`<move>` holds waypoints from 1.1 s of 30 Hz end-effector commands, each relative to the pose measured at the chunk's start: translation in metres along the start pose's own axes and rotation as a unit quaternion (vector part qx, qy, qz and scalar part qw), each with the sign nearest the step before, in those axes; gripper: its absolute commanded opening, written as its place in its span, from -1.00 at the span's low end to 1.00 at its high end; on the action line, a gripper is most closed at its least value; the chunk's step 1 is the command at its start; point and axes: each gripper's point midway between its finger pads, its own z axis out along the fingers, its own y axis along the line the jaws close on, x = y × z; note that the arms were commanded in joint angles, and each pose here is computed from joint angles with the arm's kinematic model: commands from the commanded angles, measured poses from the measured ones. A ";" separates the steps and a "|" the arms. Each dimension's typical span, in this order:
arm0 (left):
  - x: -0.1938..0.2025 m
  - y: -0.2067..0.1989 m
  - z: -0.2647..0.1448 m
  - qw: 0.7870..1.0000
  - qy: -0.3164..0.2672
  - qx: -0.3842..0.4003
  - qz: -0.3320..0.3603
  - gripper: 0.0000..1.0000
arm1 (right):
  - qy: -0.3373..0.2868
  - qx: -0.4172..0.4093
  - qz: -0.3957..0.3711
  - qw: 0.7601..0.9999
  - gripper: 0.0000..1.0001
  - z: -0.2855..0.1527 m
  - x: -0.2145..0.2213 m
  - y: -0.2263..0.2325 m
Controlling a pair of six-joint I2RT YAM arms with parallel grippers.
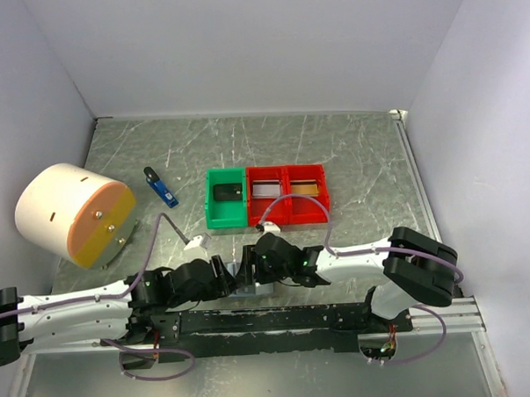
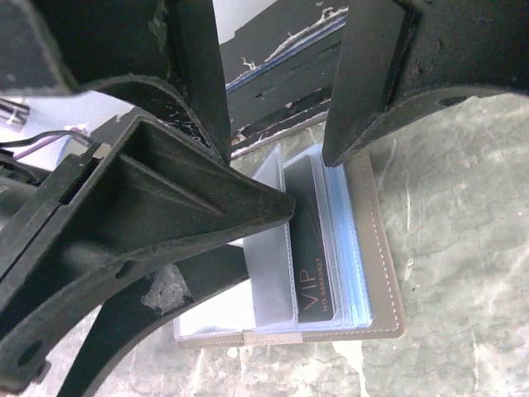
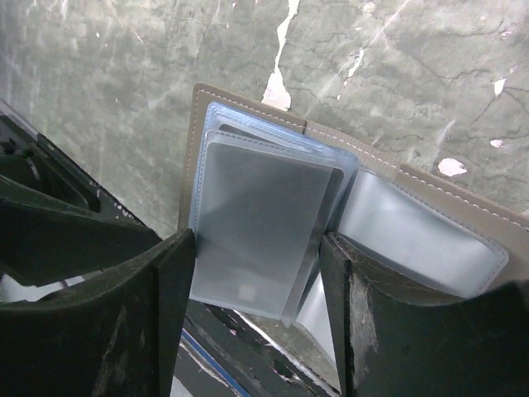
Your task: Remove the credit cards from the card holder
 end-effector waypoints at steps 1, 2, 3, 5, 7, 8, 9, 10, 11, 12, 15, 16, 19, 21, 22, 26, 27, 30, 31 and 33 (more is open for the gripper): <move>0.000 -0.036 0.003 0.997 0.000 0.083 0.012 0.21 | 0.046 0.018 0.016 0.999 0.20 0.000 0.028 -0.026; 0.000 -0.039 0.004 0.996 0.000 0.090 0.013 0.22 | 0.047 0.018 0.017 0.999 0.21 0.000 0.029 -0.027; 0.001 -0.040 0.006 0.996 -0.001 0.094 0.013 0.22 | 0.048 0.018 0.018 0.999 0.20 0.000 0.030 -0.027; 0.002 -0.041 0.009 0.995 -0.002 0.099 0.014 0.23 | 0.049 0.020 0.018 0.998 0.20 0.000 0.030 -0.029; 0.004 -0.039 0.013 0.995 -0.001 0.097 0.014 0.23 | 0.048 0.020 0.018 0.998 0.20 0.000 0.030 -0.029; 0.005 -0.038 0.015 0.995 0.001 0.096 0.015 0.23 | 0.048 0.020 0.019 0.998 0.20 -0.001 0.031 -0.030; 0.006 -0.040 0.016 0.995 0.001 0.100 0.015 0.23 | 0.047 0.020 0.019 0.999 0.20 -0.001 0.030 -0.030; 0.007 -0.042 0.017 0.994 0.002 0.106 0.015 0.22 | 0.047 0.021 0.019 0.998 0.20 -0.001 0.030 -0.031; 0.008 -0.044 0.019 0.994 0.002 0.111 0.014 0.22 | 0.048 0.022 0.018 0.998 0.20 -0.001 0.030 -0.031; 0.008 -0.046 0.020 0.993 0.000 0.117 0.012 0.21 | 0.047 0.022 0.018 0.998 0.20 -0.001 0.030 -0.031; 0.008 -0.049 0.024 0.992 -0.004 0.124 0.008 0.16 | 0.048 0.022 0.017 0.998 0.20 -0.002 0.031 -0.031; 0.008 -0.050 0.026 0.992 -0.005 0.127 0.009 0.13 | 0.047 0.020 0.018 0.999 0.20 -0.002 0.030 -0.031; 0.007 -0.054 0.028 0.991 -0.008 0.135 0.011 -0.02 | 0.048 0.018 0.020 0.998 0.20 -0.001 0.032 -0.031; 0.007 -0.054 0.031 0.991 -0.011 0.133 0.009 -0.10 | 0.051 0.015 0.019 0.998 0.20 -0.001 0.032 -0.030; 0.006 -0.054 0.032 0.992 -0.012 0.129 0.008 -0.15 | 0.051 0.012 0.017 0.998 0.20 -0.001 0.032 -0.028; 0.005 -0.053 0.036 0.994 -0.011 0.107 0.009 -0.37 | 0.047 0.002 0.016 0.999 0.20 -0.001 0.028 -0.021; 0.005 -0.050 0.037 0.995 -0.010 0.097 0.008 -0.43 | 0.046 0.001 0.015 0.999 0.21 -0.002 0.026 -0.019; 0.003 -0.042 0.037 0.998 -0.012 0.066 0.004 -0.73 | 0.040 -0.003 0.009 0.999 0.26 -0.005 0.020 -0.012; 0.003 -0.039 0.036 0.998 -0.011 0.057 0.003 -0.85 | 0.036 -0.004 0.006 0.999 0.28 -0.007 0.016 -0.010; 0.002 -0.035 0.034 0.999 -0.011 0.040 0.005 -0.86 | 0.025 -0.005 -0.001 1.000 0.34 -0.012 0.007 -0.003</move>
